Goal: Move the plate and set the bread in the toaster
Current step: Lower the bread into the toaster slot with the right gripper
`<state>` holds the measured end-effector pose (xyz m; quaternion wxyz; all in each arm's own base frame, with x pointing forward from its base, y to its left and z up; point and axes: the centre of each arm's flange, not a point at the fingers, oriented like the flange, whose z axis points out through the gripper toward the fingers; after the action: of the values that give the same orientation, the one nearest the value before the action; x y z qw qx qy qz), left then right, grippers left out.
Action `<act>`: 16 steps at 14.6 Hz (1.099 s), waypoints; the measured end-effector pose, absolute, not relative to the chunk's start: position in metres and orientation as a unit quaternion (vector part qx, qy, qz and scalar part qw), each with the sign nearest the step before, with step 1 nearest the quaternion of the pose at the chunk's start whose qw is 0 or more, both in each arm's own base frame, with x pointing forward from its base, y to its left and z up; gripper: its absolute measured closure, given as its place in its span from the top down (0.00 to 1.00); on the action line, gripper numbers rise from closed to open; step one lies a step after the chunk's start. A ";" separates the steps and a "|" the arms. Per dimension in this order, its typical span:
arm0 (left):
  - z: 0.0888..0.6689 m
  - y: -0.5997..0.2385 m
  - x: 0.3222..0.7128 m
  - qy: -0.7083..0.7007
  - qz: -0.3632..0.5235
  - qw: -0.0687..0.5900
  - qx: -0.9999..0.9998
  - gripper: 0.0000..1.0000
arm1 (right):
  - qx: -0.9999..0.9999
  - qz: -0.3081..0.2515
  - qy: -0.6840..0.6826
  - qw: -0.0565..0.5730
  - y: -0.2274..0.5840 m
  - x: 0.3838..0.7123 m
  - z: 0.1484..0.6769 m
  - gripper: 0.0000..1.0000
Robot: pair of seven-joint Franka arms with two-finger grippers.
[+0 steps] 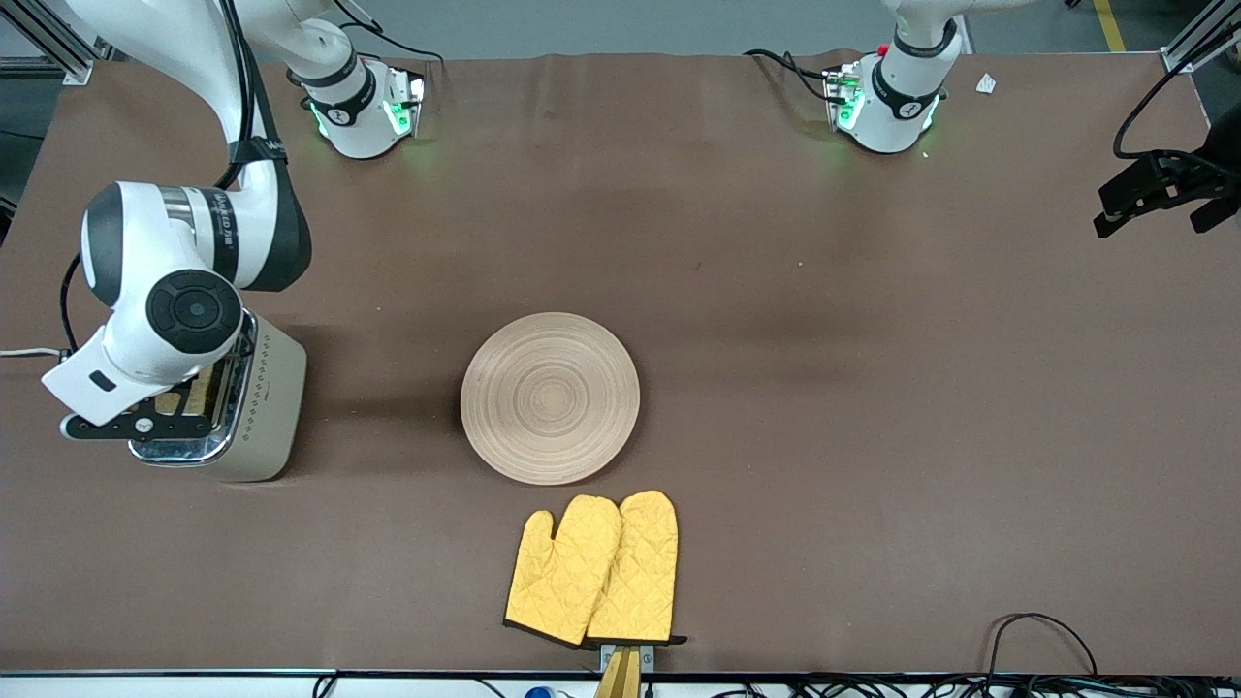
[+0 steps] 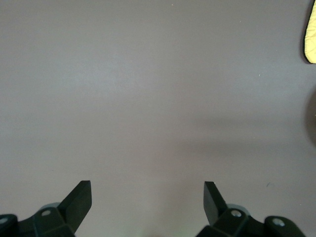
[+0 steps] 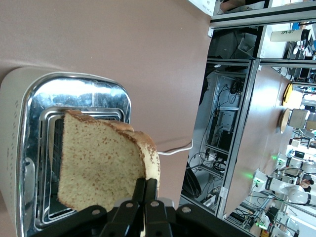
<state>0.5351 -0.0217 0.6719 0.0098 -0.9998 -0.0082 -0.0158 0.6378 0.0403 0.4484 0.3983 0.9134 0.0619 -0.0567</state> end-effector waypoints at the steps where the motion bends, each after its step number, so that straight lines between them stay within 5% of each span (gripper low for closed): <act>1: 0.672 -0.022 0.535 -0.008 -0.016 0.010 -1.000 1.00 | 0.913 -0.057 0.064 0.398 0.041 0.636 0.452 0.02; 16: 0.672 -0.022 0.535 -0.008 -0.016 0.010 -1.000 1.00 | 0.912 -0.072 0.065 0.399 0.037 0.629 0.451 0.02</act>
<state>0.5351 -0.0217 0.6718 0.0098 -0.9998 -0.0082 -0.0155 0.6286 0.0373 0.4510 0.3988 0.9119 0.0652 -0.0719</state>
